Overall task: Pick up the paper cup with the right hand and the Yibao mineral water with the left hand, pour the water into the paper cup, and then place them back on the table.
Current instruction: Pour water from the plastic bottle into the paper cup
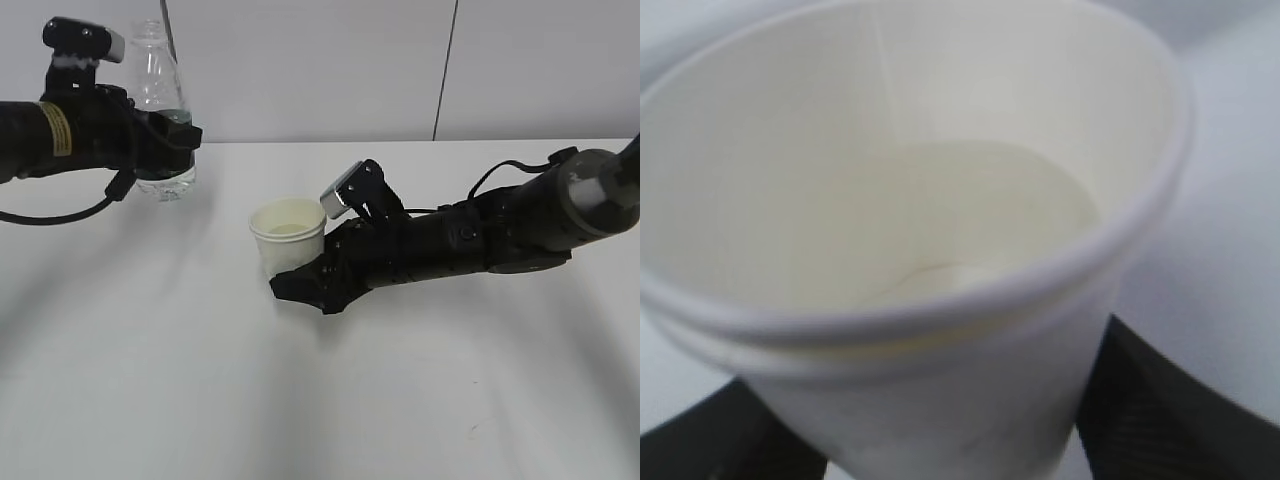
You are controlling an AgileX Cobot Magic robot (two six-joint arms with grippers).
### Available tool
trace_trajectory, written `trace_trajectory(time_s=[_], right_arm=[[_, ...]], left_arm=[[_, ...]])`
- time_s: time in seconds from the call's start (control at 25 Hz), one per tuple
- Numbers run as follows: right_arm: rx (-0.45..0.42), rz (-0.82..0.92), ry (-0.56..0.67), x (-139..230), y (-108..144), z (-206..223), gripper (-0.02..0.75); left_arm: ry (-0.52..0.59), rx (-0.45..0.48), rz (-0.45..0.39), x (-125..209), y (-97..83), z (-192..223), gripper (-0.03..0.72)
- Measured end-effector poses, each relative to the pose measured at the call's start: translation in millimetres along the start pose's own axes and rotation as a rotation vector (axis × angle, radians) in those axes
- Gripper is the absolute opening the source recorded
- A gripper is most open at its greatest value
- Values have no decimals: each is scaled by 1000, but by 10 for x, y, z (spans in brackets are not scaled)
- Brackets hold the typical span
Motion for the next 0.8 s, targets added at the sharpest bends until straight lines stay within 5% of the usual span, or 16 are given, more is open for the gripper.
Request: trace_trajectory(time_s=[0.32,0.8], right_arm=[[0,0,0,0,0,0,513],[20,29,-28,-45,-32,0,513]], left_arm=[[-30,30,-16,347,159,154,323],[-66,54,19,661,128,357,323]])
Point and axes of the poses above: a point on each arm's last joint axis where the gripper is mounted, z pointing out along that axis toward the gripper, y along the wrist's bending axis when the last joint is at zero, x = y × z, the point moved 7 cm from there along z, pointing out along that axis toward the gripper, and after that the axes turned 6 degrees about z, right-handed, at the moved point
